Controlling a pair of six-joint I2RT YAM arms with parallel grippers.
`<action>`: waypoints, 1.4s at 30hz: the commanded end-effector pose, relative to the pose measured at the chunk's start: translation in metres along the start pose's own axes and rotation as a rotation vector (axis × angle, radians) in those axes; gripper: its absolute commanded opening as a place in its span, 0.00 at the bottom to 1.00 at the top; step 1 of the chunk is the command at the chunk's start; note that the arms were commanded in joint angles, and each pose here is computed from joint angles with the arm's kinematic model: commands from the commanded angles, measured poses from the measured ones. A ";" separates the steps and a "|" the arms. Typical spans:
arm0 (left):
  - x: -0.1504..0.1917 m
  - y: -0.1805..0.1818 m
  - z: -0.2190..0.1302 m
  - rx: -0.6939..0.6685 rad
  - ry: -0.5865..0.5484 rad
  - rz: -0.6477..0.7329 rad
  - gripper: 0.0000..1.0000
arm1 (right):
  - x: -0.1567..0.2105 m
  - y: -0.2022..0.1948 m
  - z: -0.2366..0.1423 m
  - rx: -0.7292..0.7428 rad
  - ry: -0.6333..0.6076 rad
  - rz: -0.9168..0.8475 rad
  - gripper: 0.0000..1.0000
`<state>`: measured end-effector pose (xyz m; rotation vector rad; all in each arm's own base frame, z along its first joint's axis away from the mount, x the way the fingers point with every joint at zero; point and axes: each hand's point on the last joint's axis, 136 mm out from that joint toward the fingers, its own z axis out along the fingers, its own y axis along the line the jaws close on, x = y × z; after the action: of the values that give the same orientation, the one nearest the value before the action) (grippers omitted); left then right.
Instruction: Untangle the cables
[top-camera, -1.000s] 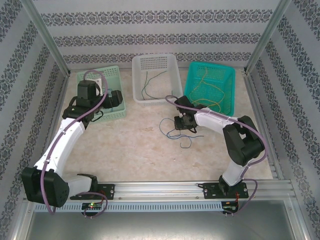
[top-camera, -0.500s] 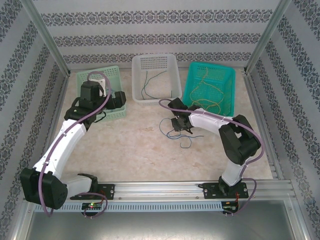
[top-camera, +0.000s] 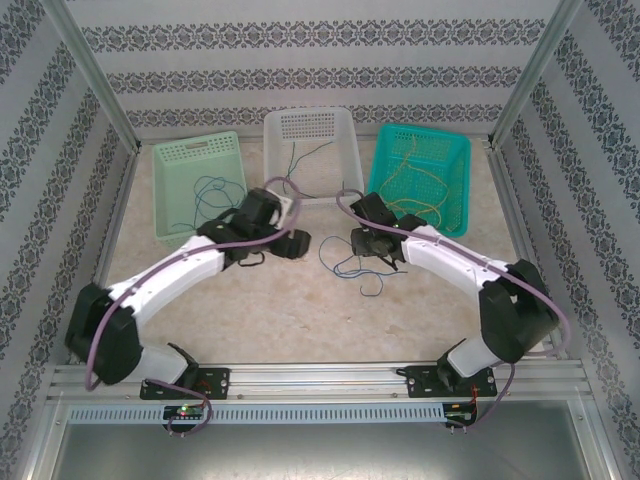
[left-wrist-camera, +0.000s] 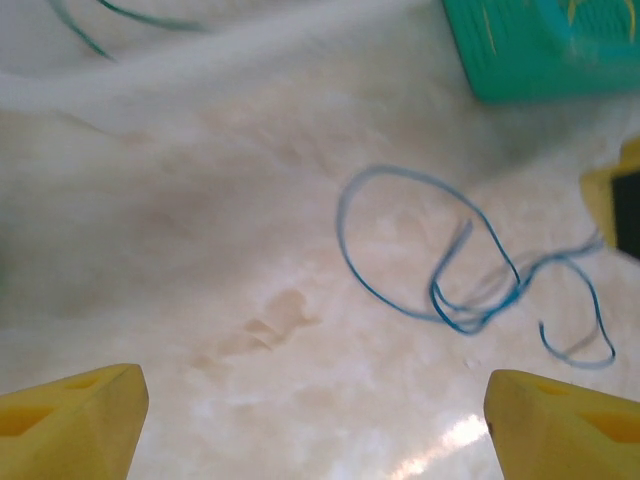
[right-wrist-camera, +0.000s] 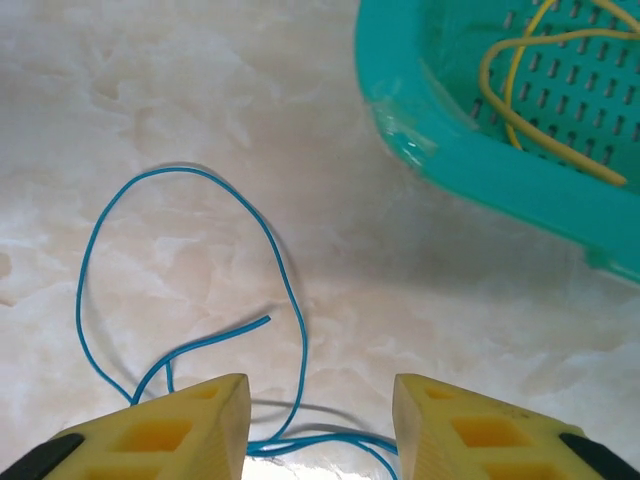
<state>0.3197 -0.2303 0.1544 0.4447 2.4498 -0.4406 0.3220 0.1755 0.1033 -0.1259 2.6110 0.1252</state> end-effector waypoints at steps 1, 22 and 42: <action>-0.003 -0.019 0.023 0.000 0.053 0.066 0.87 | -0.003 -0.012 -0.008 -0.003 -0.048 0.070 0.43; 0.024 -0.006 0.152 -0.155 0.359 0.185 0.69 | 0.006 -0.056 -0.047 0.003 -0.143 0.181 0.51; 0.065 0.006 0.162 -0.192 0.446 0.202 0.00 | 0.011 -0.070 -0.054 0.018 -0.157 0.216 0.52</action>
<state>0.3796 -0.3035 0.0198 0.7267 2.6827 -0.1261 0.2983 0.1062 0.1411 0.1437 2.4579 0.1942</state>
